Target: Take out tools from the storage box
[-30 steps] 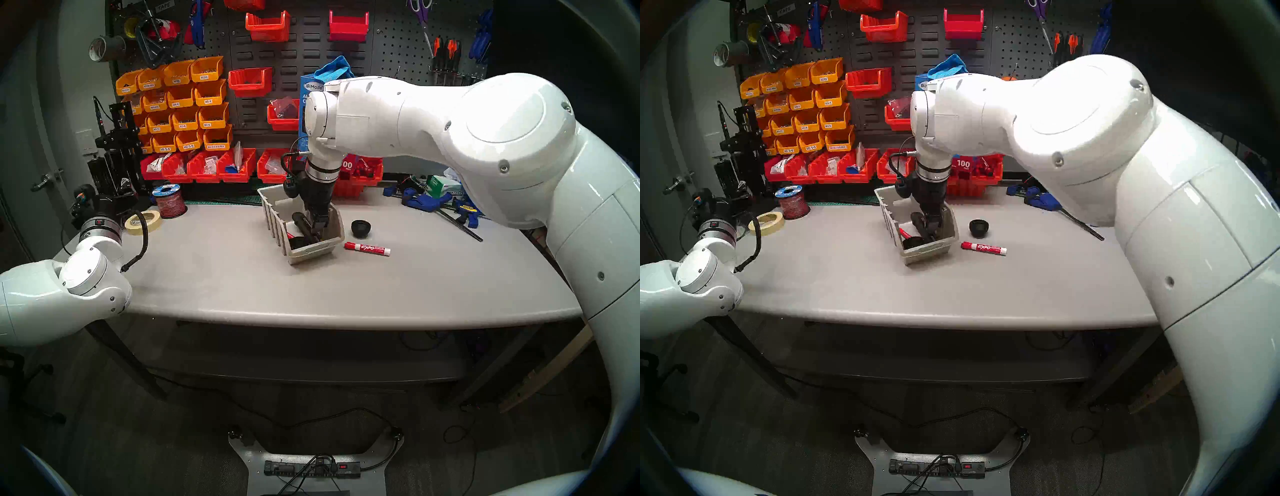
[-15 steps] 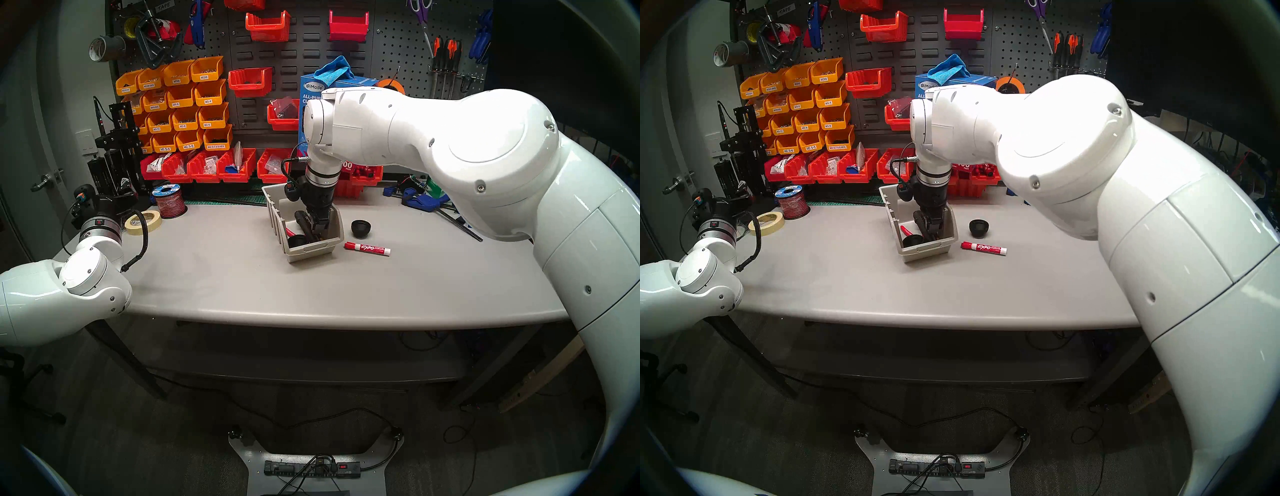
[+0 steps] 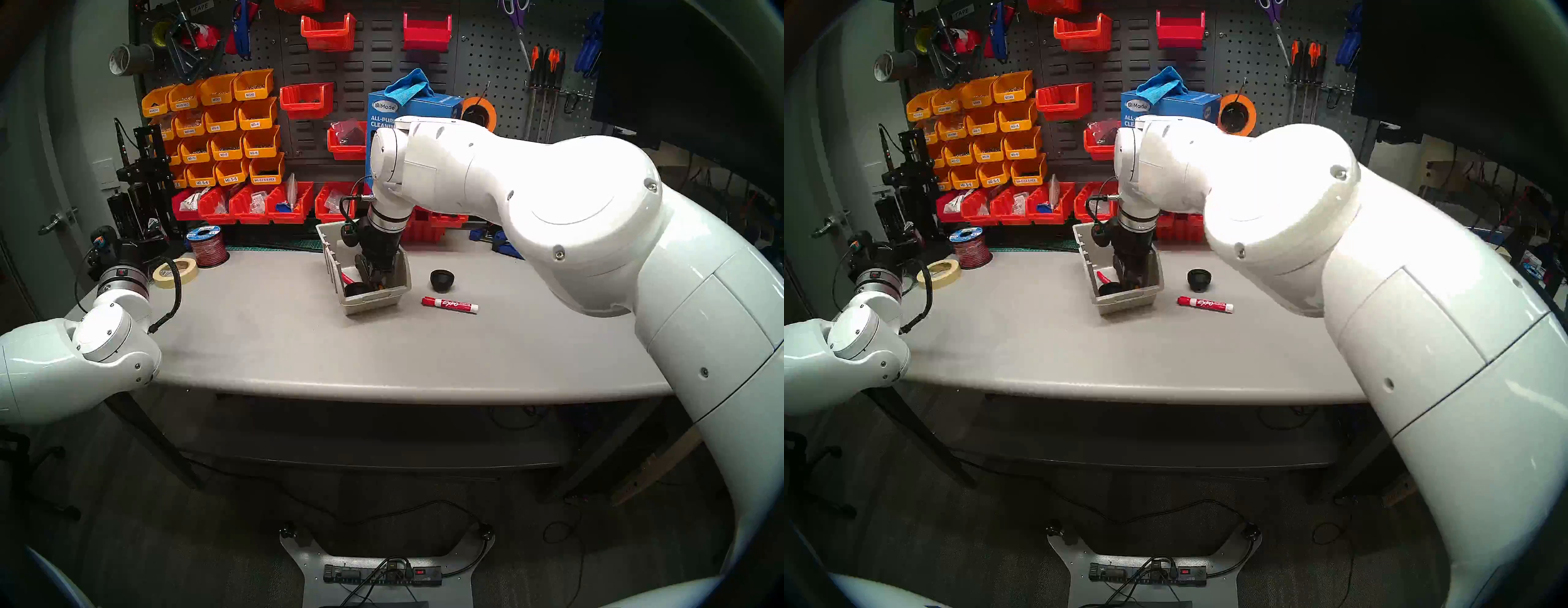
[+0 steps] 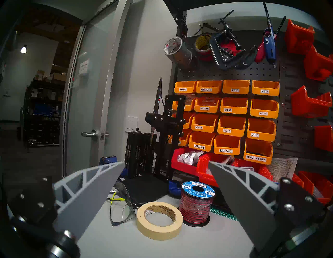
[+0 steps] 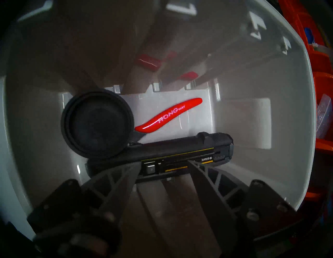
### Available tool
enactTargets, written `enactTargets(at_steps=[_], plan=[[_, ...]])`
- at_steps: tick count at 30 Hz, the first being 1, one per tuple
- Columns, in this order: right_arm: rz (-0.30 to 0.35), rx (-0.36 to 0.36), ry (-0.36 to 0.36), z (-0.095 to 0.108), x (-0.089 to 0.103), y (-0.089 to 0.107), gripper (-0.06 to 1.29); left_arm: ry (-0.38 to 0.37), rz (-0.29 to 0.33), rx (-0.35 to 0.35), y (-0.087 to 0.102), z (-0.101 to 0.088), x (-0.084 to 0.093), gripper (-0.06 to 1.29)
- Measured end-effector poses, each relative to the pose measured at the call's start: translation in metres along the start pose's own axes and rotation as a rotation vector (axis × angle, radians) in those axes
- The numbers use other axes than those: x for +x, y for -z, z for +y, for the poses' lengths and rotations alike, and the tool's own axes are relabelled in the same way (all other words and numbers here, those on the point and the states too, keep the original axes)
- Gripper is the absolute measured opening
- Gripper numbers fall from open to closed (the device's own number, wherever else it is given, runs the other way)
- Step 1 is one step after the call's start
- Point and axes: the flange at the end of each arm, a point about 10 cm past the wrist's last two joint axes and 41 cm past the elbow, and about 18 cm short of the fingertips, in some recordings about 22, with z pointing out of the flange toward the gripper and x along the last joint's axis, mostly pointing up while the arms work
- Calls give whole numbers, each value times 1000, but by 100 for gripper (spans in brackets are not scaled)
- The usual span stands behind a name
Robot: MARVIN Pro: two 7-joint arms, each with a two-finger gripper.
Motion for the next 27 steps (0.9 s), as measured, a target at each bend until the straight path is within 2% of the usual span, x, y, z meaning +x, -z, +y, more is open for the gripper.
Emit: enactTargets(at_steps=[3,6,12,15,23,26,27], plan=[[14,-1,-11,1,-1,1,74,0,0,0,0,0,0,126],[22,-1,-21,0,-2,1,71,0,0,0,0,0,0,126],[32,4,-44,0,-2,3,71,0,0,0,0,0,0,126],[63,17,-77,0,-1,7,71,0,0,0,0,0,0,126],[239,83,-234,6,3,33,71,0,0,0,0,0,0,126],[256,89,-255,7,3,35,71,0,0,0,0,0,0,126],[304,110,-326,8,1,43,71,0,0,0,0,0,0,126]])
